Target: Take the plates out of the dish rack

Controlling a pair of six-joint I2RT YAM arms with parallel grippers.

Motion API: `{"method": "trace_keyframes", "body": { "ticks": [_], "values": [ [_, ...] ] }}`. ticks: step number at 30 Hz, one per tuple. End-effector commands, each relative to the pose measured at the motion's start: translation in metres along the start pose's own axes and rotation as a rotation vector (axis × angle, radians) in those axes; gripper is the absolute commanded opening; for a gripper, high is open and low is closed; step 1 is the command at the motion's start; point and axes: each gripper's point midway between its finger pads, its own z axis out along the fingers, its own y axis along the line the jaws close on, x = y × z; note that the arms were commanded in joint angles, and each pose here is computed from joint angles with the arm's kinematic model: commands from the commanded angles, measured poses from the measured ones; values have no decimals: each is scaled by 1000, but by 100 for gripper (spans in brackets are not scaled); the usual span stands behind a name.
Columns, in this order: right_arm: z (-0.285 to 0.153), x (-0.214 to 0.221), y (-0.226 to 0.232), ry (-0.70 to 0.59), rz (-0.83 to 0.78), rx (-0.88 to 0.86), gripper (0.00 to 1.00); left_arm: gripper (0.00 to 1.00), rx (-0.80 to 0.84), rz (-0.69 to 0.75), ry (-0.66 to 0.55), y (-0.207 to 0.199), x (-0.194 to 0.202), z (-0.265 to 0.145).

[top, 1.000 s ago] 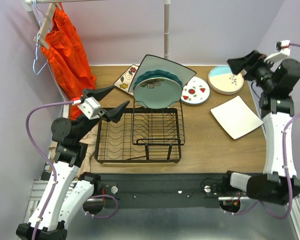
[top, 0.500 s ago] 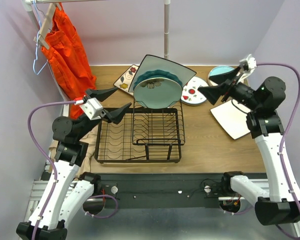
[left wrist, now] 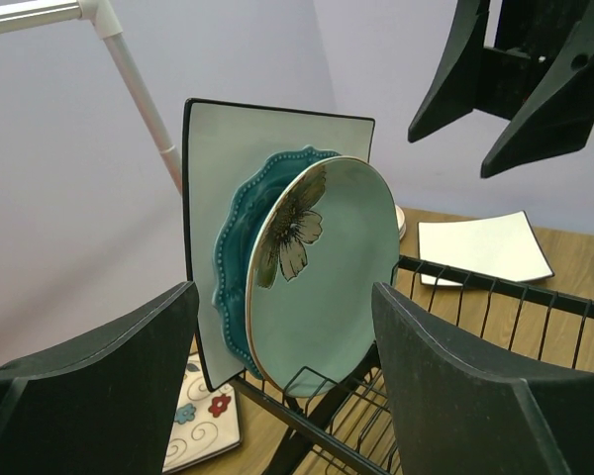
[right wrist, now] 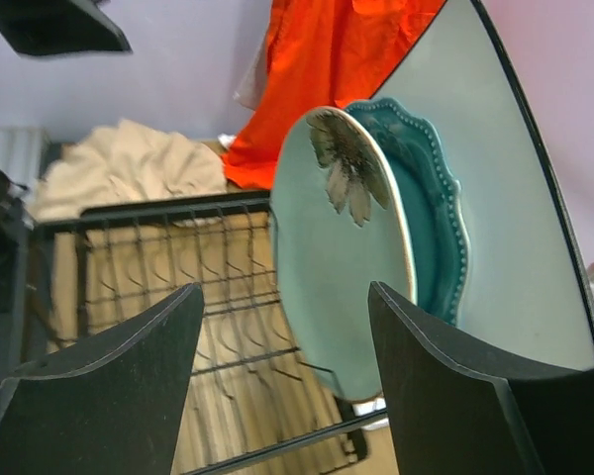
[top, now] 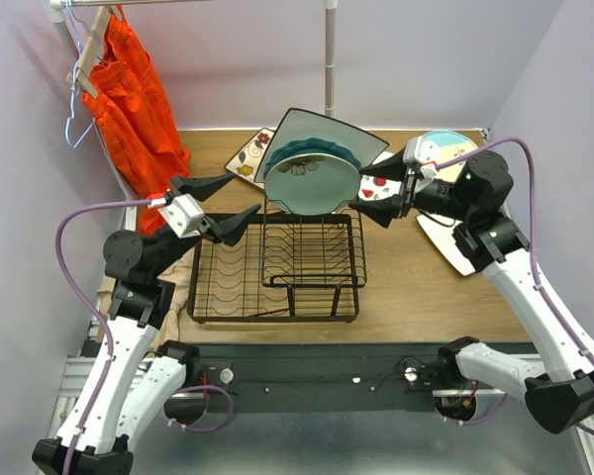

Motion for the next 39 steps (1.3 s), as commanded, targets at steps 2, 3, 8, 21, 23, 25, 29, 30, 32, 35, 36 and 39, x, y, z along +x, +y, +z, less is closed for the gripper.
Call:
{"method": "trace_keyframes", "body": {
  "ticks": [2,3,8,21,23,25,29,30,32,35,36,39],
  "values": [
    [13,31,-15,66,-161,-26,77,79,6,15,-29,-3,-5,-2],
    [15,31,-19,70,-169,-21,77,79,8,16,-30,-3,-5,-2],
    [23,42,-38,112,-168,20,72,79,11,16,-31,-4,-6,-2],
    [22,27,-45,101,-204,44,70,79,17,12,-32,-5,-6,-2],
    [21,19,-49,96,-221,65,70,79,16,14,-35,-5,-7,-2],
    [20,11,-53,88,-237,84,70,79,16,13,-33,-5,-6,-2],
    [22,15,-58,102,-229,97,70,79,16,11,-31,-5,-5,-2],
    [23,19,-58,107,-223,94,70,79,16,13,-31,-5,-5,-2],
    [25,25,-59,116,-214,89,70,79,14,12,-32,-5,-6,-2],
    [28,34,-60,131,-201,81,70,79,14,11,-31,-5,-5,-2],
    [28,35,-59,131,-195,77,70,79,14,13,-31,-4,-5,-2],
    [29,37,-56,130,-190,60,68,79,14,11,-29,-4,-4,-2]
  ]
}}
